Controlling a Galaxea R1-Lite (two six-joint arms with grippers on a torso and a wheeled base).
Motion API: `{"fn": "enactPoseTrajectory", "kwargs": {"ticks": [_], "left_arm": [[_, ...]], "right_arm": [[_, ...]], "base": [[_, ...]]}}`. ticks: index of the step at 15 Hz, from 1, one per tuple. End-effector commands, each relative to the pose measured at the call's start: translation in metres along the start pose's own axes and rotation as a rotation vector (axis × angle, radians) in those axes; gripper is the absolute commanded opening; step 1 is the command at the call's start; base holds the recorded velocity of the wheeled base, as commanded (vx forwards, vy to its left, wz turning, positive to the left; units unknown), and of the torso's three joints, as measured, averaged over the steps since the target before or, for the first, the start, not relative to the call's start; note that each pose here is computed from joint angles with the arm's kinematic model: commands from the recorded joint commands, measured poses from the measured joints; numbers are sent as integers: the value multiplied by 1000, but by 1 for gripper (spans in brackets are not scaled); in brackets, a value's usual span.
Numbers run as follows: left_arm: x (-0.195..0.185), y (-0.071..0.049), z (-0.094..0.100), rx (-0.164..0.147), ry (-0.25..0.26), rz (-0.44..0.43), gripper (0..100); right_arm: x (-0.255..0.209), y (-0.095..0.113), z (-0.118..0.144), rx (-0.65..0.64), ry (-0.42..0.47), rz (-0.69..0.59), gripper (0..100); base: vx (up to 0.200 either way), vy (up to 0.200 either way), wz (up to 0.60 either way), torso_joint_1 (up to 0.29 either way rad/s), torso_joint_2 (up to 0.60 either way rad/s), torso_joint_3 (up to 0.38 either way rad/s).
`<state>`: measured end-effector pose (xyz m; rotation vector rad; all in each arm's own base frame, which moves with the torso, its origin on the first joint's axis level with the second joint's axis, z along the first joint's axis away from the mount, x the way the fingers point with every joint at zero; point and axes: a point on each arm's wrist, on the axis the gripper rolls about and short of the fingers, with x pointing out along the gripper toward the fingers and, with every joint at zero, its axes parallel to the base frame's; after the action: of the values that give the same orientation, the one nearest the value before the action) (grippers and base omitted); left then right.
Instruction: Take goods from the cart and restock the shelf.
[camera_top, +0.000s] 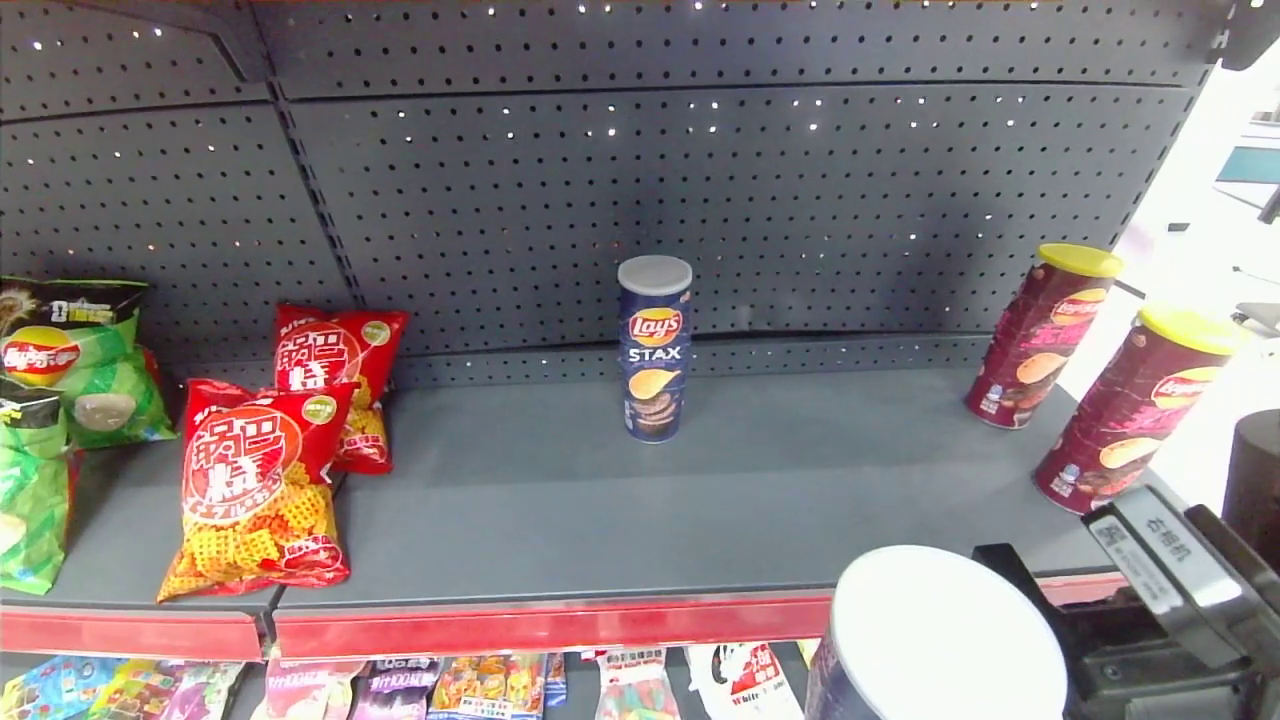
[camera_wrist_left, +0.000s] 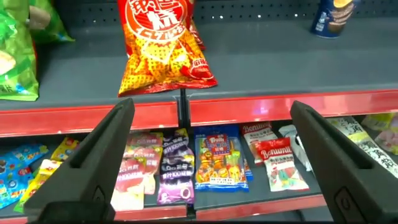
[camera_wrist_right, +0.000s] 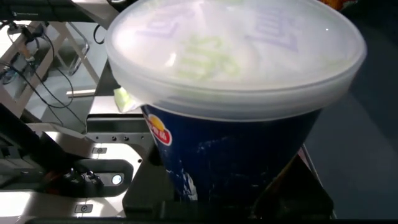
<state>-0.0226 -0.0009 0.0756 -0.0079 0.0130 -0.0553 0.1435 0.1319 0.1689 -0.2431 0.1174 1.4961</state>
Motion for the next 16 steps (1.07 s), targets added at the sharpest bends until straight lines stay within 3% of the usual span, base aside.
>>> {"fn": "enactPoseTrajectory", "kwargs": {"ticks": [1,16], "left_arm": [[0,0,0,0,0,0,100],[0,0,0,0,0,0,100]], "right_arm": [[1,-1,0,2,2,0,0],[3,-2,-3,13,12,3,0]], "base": [[0,0,0,0,0,0],[0,0,0,0,0,0]]}}
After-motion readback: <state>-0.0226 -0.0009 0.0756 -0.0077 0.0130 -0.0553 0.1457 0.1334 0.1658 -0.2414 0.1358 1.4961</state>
